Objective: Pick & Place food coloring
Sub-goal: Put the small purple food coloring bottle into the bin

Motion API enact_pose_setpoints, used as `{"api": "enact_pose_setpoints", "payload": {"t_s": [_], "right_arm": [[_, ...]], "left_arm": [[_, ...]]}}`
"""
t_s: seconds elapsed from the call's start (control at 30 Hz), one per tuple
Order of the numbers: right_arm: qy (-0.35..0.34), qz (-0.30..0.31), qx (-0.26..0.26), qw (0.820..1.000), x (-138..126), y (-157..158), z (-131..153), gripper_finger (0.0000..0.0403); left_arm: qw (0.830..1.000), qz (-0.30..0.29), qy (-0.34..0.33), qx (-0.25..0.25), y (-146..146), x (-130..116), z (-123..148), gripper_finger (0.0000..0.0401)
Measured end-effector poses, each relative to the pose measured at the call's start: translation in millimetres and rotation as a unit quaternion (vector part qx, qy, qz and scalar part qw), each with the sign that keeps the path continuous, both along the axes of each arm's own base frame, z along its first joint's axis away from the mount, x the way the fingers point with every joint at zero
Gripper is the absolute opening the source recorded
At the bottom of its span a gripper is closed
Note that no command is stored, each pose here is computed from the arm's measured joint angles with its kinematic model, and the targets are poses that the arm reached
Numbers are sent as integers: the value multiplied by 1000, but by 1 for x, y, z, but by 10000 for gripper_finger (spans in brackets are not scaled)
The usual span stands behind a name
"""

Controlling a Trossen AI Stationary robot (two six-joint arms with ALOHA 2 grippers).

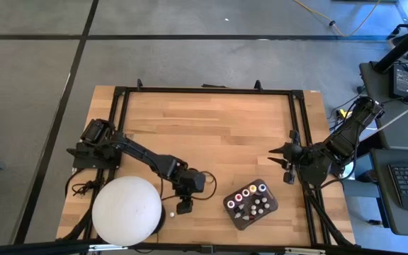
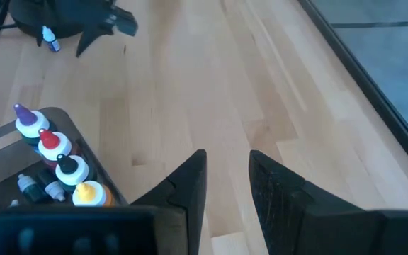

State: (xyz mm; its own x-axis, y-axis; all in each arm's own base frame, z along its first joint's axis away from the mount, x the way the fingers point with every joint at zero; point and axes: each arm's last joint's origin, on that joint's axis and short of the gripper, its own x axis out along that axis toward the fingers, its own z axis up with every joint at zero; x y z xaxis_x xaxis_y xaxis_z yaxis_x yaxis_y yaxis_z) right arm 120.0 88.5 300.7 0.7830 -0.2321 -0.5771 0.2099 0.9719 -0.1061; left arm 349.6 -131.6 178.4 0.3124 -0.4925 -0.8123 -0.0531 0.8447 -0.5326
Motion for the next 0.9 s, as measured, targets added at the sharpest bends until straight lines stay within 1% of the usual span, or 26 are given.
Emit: {"api": "enact_pose_setpoints", "payload": {"t_s": [0.07,0.13,0.2,0.27,0.33,0.53,0.8,0.9], "right_arm": [[0,0,0,1000,0,0,0,110],[0,0,0,1000,0,0,0,110],[0,0,0,1000,0,0,0,110],[-2,-2,-2,1000,0,0,0,110],[-9,-9,-8,1000,0,-1,1,110],[-22,-21,-18,999,0,-1,1,110],[-22,-22,-17,999,0,-1,1,110],[-24,-23,-18,999,1,-1,1,110]], "left_arm": [[998,-50,-13,20,-11,-6,-1,235],[993,-94,-35,59,-20,-12,-2,226],[983,-140,-62,101,-27,-16,-3,216],[971,-185,-85,127,-33,-19,-4,206],[962,-210,-94,145,-38,-22,-4,197],[949,-254,-73,171,-40,-31,-7,178],[934,-308,-85,162,-41,-34,-8,166],[932,-309,-89,165,-39,-32,-7,161]]}}
